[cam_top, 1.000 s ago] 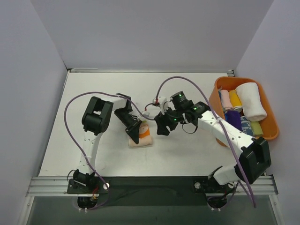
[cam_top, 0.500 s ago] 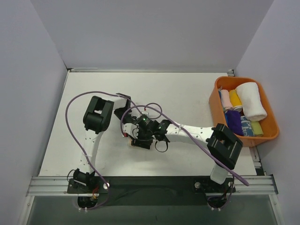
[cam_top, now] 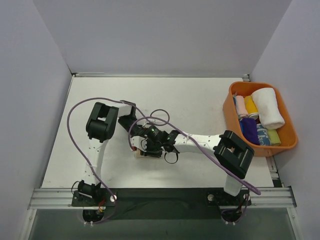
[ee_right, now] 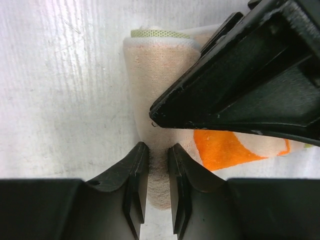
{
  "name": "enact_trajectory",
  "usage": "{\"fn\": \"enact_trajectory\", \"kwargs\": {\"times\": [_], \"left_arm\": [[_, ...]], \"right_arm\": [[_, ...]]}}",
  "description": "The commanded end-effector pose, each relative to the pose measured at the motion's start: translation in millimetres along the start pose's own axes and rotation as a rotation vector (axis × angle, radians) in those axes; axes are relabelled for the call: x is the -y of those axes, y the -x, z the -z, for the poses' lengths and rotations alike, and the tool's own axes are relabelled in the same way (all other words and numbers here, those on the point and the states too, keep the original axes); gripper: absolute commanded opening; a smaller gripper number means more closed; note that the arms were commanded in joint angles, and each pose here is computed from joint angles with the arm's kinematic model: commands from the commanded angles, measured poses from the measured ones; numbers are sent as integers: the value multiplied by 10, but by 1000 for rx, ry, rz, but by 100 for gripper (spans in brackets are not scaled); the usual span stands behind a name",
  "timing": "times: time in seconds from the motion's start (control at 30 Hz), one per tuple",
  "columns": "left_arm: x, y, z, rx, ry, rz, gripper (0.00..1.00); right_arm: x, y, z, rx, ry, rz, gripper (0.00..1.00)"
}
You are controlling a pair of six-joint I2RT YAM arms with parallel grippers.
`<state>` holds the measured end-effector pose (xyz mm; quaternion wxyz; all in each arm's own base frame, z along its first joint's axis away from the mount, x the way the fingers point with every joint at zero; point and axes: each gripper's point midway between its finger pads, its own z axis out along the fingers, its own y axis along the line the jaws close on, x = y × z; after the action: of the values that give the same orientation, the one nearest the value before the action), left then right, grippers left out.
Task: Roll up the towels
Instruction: Roll the towel
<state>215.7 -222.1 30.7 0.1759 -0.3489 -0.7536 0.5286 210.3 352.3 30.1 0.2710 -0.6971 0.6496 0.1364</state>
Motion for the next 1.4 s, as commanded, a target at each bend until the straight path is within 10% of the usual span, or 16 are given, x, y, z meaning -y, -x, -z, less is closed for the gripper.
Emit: {"fn": "enact_trajectory", "kwargs": {"times": [0.0, 0.6, 0.83, 1.2, 1.37], "left_arm": [[-388, 20, 169, 7, 155, -206, 52], [145, -121, 1607, 693, 441, -324, 59], [386, -432, 1383, 644, 720, -609, 63], [587, -312, 325, 246, 981, -1203, 74], [507, -119, 140, 162, 1028, -1252, 74]], "right_arm": [[-508, -325, 7, -121, 231, -127, 0], [-577, -197, 207, -136, 658, -693, 0], [-493, -92, 115, -130, 795, -823, 0], [-374, -73, -139, -153, 913, -1005, 0], [-325, -83, -196, -161, 907, -1030, 0]]}}
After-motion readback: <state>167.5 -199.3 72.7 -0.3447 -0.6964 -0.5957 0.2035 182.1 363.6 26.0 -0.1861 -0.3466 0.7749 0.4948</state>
